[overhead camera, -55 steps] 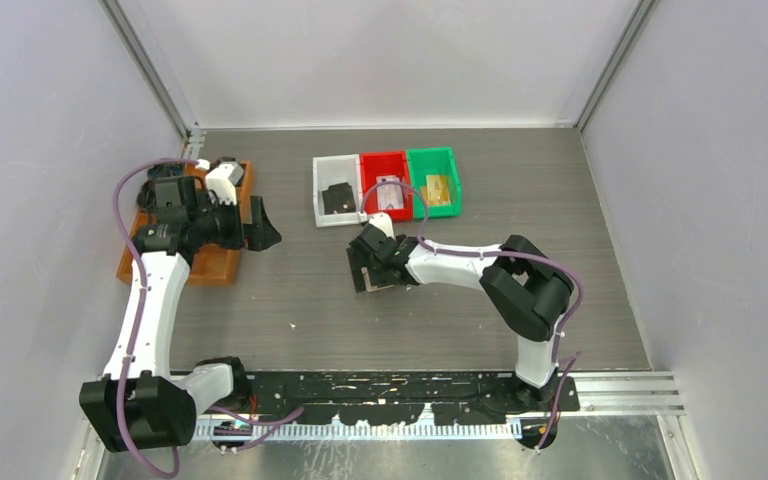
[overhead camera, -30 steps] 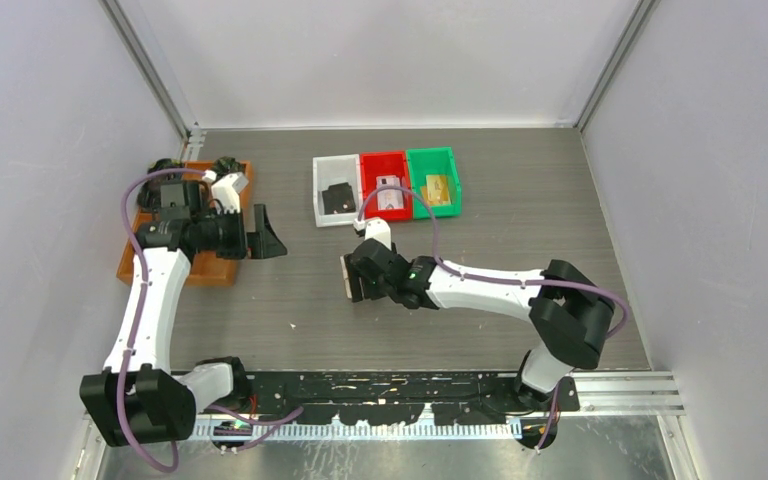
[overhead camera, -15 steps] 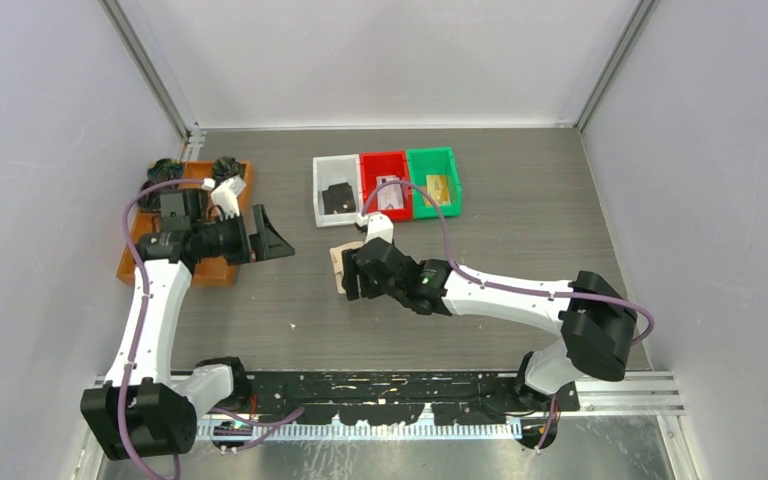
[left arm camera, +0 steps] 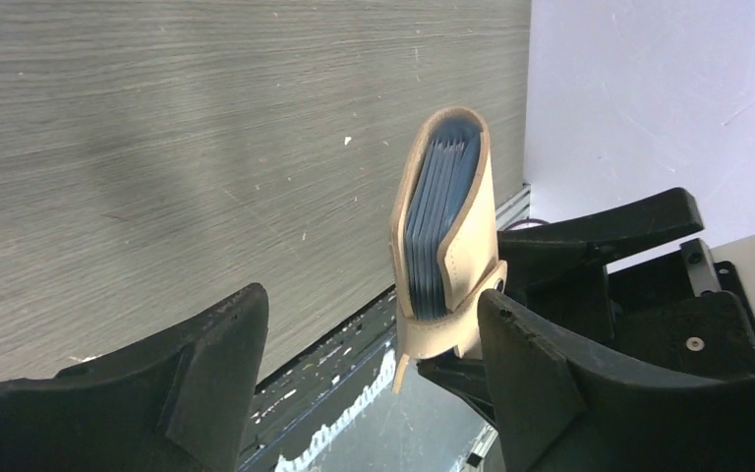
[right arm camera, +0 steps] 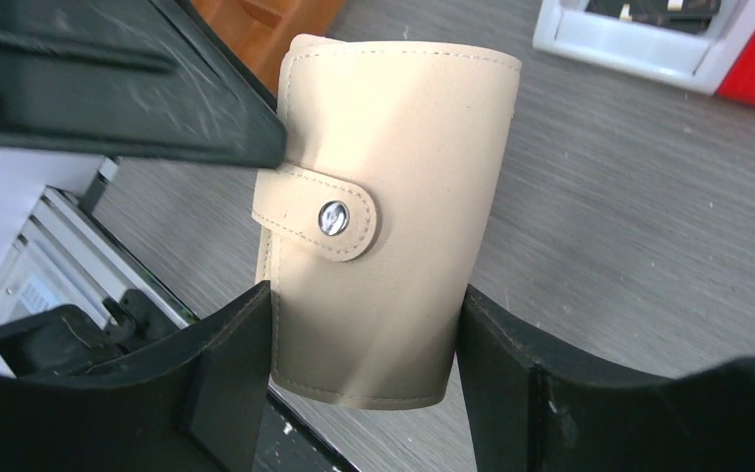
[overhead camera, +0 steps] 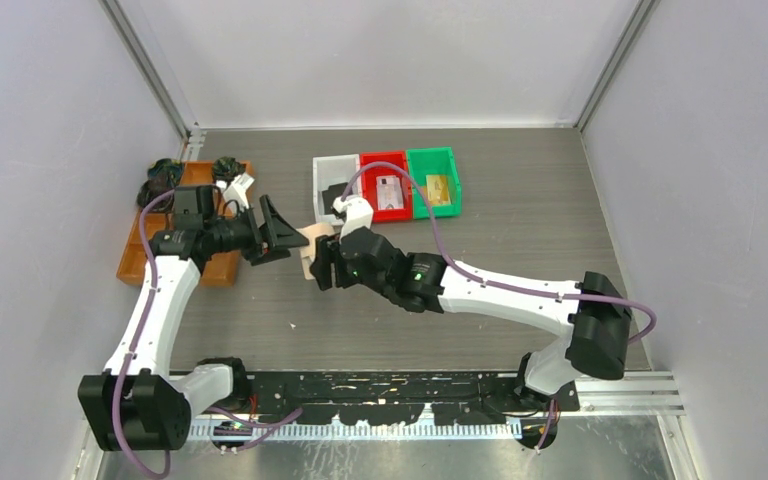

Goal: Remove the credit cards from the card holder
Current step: Pick up the card holder from the center of the board.

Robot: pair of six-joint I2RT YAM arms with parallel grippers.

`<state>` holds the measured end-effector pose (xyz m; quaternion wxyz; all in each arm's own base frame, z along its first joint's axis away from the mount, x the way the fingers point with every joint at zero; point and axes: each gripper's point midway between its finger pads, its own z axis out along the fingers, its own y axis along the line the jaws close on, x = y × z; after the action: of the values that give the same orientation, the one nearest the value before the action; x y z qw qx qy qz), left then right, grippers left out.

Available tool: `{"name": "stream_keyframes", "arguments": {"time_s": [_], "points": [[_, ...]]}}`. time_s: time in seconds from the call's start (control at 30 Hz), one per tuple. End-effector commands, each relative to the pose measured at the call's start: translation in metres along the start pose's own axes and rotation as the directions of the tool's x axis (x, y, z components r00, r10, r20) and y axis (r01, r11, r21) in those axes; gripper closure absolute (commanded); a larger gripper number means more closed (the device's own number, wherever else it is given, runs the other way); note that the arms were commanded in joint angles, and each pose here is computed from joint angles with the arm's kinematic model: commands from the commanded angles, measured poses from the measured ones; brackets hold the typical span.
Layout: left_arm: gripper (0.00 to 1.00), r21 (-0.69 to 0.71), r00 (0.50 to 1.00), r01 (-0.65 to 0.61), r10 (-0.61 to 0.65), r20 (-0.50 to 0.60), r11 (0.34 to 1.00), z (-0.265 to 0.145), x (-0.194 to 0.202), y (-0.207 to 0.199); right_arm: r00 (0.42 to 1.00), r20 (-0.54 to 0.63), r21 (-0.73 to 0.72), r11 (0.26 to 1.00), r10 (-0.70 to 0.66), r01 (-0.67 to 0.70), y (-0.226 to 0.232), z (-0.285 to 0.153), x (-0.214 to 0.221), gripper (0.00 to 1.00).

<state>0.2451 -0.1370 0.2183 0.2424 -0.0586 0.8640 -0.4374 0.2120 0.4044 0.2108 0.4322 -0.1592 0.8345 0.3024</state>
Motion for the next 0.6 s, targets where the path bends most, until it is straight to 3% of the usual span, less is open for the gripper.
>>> {"name": "stream_keyframes", "arguments": {"time_s": [0.0, 0.2, 0.37, 0.4, 0.5, 0.57], "points": [[0.27, 0.096, 1.000, -0.016, 0.015, 0.011, 0.995, -0.001, -0.001, -0.030, 0.988, 0.152, -0.074, 0.997, 0.029, -0.018, 0.034, -0.003, -0.057, 0.49], [0.56, 0.118, 0.999, -0.037, 0.035, 0.020, 0.992, -0.006, -0.004, -0.040, 0.989, 0.149, -0.098, 0.995, 0.026, -0.011, 0.047, 0.002, -0.060, 0.49], [0.71, 0.131, 0.998, -0.058, 0.054, 0.031, 0.990, -0.009, -0.005, -0.046, 0.992, 0.120, -0.124, 0.992, 0.023, -0.008, 0.056, 0.005, -0.051, 0.46], [0.74, 0.135, 0.998, -0.063, 0.059, 0.035, 0.989, -0.010, -0.006, -0.047, 0.993, 0.113, -0.136, 0.991, 0.028, -0.013, 0.059, 0.005, -0.050, 0.44], [0.86, 0.146, 0.996, -0.084, 0.079, 0.043, 0.986, -0.011, -0.007, -0.050, 0.996, 0.075, -0.189, 0.982, 0.041, -0.026, 0.069, 0.002, -0.046, 0.21], [0.92, 0.158, 0.994, -0.109, 0.104, 0.043, 0.981, -0.014, -0.006, -0.055, 0.999, 0.032, -0.230, 0.973, 0.043, -0.034, 0.070, -0.005, -0.043, 0.13]]}}
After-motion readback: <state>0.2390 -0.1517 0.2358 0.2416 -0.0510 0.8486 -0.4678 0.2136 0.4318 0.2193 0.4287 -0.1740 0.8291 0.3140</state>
